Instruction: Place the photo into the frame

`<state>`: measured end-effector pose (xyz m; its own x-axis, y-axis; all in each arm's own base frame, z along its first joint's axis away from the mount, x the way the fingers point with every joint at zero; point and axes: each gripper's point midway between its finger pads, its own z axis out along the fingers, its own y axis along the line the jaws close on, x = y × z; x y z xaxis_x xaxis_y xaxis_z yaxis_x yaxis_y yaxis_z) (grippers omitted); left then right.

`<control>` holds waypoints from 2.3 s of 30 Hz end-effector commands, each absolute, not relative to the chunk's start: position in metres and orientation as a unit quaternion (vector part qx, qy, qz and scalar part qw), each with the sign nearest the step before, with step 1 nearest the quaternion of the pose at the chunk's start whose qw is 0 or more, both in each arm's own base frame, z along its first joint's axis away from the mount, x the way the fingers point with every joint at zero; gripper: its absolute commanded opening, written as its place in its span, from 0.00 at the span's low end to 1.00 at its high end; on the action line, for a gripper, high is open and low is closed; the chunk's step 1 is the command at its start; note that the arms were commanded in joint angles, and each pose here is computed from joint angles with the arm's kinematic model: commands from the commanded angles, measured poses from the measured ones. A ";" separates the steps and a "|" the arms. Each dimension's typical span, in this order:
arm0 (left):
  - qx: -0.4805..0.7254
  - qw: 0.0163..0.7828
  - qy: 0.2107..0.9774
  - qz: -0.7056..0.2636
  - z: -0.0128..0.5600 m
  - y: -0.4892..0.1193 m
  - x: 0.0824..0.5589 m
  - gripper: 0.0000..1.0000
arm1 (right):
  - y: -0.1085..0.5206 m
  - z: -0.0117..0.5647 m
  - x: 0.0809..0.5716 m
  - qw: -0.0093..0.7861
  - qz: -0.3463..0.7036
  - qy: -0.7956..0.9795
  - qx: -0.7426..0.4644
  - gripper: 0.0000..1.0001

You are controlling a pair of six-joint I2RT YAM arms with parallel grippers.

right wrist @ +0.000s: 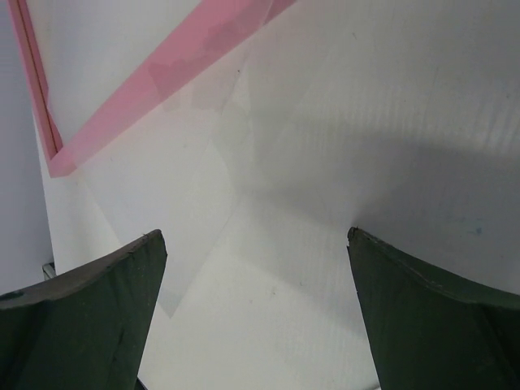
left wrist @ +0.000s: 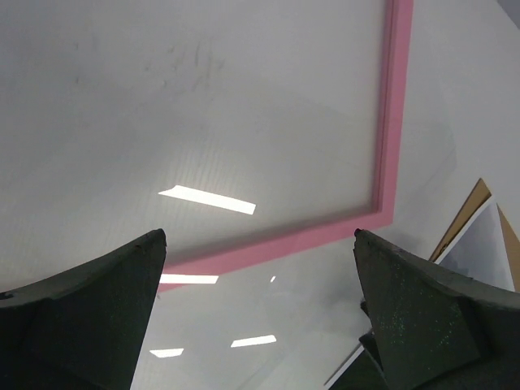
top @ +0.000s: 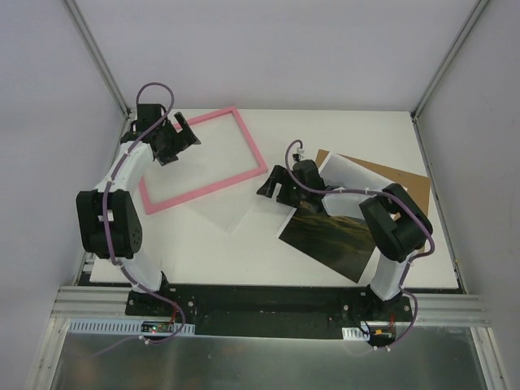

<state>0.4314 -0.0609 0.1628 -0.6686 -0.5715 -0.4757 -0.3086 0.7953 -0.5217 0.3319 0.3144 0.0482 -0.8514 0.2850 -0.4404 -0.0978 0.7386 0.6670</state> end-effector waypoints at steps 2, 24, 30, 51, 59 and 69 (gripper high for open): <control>-0.214 0.333 0.897 -0.197 0.151 -0.041 0.466 0.99 | 0.339 0.065 0.357 0.299 0.412 0.858 0.077 0.96; -0.221 0.250 0.914 -0.231 0.060 -0.038 0.476 0.99 | 0.378 0.056 0.376 0.303 0.506 0.794 0.146 0.91; -0.226 0.245 0.915 -0.227 0.057 -0.038 0.468 0.98 | 0.375 0.078 0.375 0.321 0.548 0.755 0.166 0.78; -0.239 0.234 0.913 -0.234 0.051 -0.042 0.452 0.97 | 0.402 0.093 0.392 0.316 0.594 0.713 0.198 0.61; -0.238 0.238 0.910 -0.241 0.057 -0.045 0.451 0.97 | 0.406 0.088 0.398 0.321 0.589 0.711 0.212 0.52; -0.226 0.279 0.897 -0.257 0.099 -0.047 0.455 0.98 | 0.404 0.087 0.401 0.339 0.570 0.723 0.196 0.17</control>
